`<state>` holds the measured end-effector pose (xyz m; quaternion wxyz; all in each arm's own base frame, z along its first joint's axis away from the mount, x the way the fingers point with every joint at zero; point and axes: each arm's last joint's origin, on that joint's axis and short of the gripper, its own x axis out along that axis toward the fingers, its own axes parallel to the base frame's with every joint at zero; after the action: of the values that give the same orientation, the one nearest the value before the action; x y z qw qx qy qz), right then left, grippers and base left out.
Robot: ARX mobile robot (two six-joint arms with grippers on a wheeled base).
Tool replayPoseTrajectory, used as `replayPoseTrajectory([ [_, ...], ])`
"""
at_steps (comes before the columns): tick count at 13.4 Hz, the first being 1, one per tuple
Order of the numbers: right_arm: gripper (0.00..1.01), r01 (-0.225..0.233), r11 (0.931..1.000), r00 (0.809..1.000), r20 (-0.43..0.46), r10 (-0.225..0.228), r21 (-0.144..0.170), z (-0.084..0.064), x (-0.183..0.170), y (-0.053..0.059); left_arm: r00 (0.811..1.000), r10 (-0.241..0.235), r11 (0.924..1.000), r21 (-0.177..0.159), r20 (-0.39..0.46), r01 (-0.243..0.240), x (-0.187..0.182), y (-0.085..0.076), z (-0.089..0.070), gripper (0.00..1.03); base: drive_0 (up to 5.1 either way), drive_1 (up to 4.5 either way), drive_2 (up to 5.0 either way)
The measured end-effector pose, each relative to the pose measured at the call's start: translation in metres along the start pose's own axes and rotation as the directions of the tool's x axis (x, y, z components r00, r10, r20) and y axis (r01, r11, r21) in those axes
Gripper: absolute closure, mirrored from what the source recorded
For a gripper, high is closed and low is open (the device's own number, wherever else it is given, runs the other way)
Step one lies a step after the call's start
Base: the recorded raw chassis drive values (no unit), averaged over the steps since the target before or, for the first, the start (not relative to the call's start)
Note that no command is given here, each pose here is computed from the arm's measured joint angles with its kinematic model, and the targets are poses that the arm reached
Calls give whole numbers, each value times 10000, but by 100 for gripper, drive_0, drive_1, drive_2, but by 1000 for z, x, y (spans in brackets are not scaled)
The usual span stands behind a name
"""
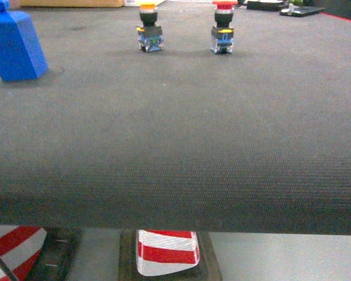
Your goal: Pick blue part to blue bin on bottom shelf
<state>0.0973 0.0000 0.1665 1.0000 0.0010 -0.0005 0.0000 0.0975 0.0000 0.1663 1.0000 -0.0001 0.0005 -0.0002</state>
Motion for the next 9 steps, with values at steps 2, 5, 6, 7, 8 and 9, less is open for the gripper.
replayPoseTrajectory([
  [2, 3, -4, 10000, 10000, 0, 4, 0, 0, 0, 0, 10000, 19, 10000, 4, 8, -19, 0, 0, 0, 5, 0, 0, 0],
  [5, 3, 4, 10000, 10000, 19, -4, 0, 0, 0, 0, 10000, 19, 10000, 8, 11, -19, 0, 0, 0, 5, 0, 0, 0],
  [6, 3, 0, 10000, 10000, 8, 0, 0, 0, 0, 0, 10000, 11, 10000, 4, 4, -11, 0, 0, 0, 5, 0, 0, 0],
  [7, 3, -8, 10000, 10000, 11, 8, -4, 0, 0, 0, 10000, 15, 10000, 0, 8, -15, 0, 0, 0, 5, 0, 0, 0],
  [8, 3, -4, 10000, 10000, 19, 4, -4, 0, 0, 0, 10000, 0, 10000, 11, 19, 0, 0, 0, 0, 5, 0, 0, 0],
  [9, 3, 4, 10000, 10000, 42, -4, 11, 0, 0, 0, 10000, 8, 10000, 8, 46, -8, 0, 0, 1, 5, 0, 0, 0],
])
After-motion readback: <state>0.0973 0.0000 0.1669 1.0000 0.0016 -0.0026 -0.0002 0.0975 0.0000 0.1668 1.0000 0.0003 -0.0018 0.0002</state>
